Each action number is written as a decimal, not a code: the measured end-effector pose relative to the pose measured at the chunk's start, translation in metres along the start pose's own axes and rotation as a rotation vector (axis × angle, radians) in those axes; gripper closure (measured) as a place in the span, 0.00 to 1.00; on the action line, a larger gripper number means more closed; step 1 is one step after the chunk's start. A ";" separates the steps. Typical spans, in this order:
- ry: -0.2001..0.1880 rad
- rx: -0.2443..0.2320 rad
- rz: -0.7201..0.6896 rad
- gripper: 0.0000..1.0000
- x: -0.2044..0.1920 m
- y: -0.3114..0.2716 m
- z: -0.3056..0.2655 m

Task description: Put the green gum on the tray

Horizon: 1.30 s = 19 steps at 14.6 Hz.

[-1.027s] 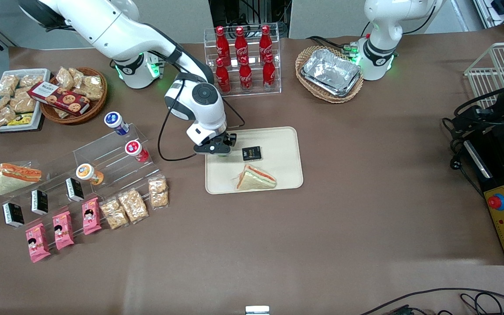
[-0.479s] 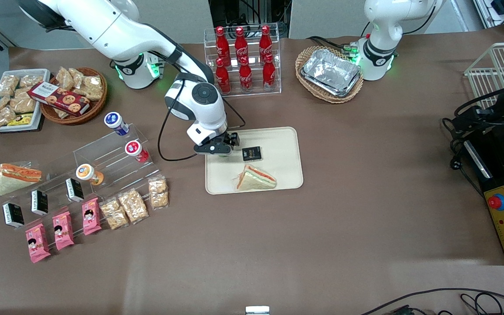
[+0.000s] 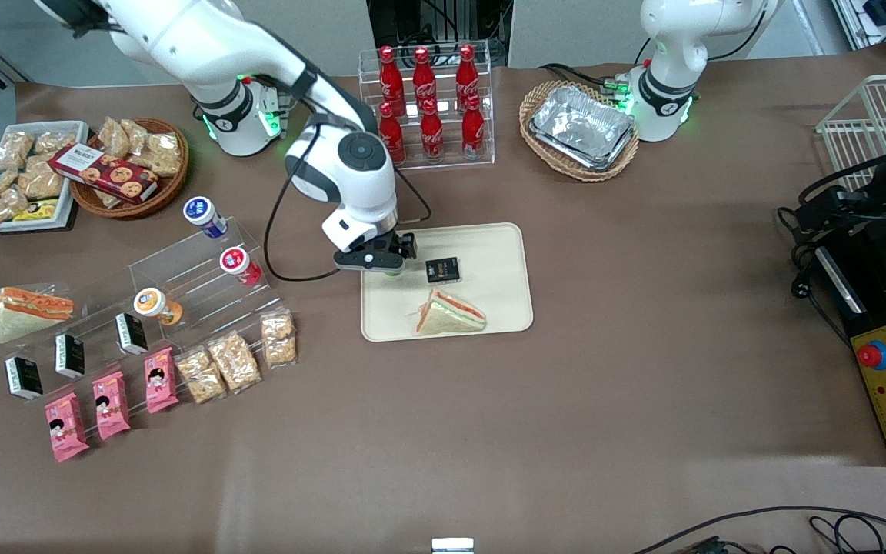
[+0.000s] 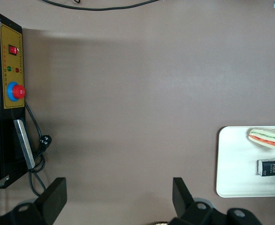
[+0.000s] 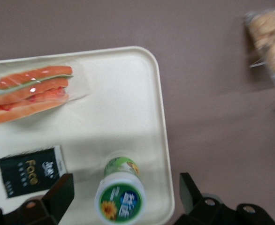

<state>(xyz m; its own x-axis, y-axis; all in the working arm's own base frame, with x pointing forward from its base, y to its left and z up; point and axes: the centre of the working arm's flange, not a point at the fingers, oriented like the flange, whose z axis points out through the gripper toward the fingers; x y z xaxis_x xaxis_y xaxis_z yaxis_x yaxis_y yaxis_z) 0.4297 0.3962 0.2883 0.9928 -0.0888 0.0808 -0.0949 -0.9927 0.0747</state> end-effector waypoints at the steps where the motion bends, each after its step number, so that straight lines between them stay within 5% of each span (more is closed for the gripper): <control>1: -0.019 -0.008 -0.006 0.00 0.005 -0.001 -0.021; 7: -0.093 -0.063 -0.075 0.00 0.069 0.032 -0.169; 10: -0.139 -0.023 -0.106 0.00 0.114 0.081 -0.200; 19: -0.115 0.024 -0.290 0.00 0.198 0.312 -0.247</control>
<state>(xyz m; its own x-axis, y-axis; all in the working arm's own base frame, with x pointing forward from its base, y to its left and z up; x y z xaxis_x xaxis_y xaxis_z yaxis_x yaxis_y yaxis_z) 0.5783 0.0891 0.5728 0.9801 0.1911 -0.0531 0.1940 -0.9795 0.0551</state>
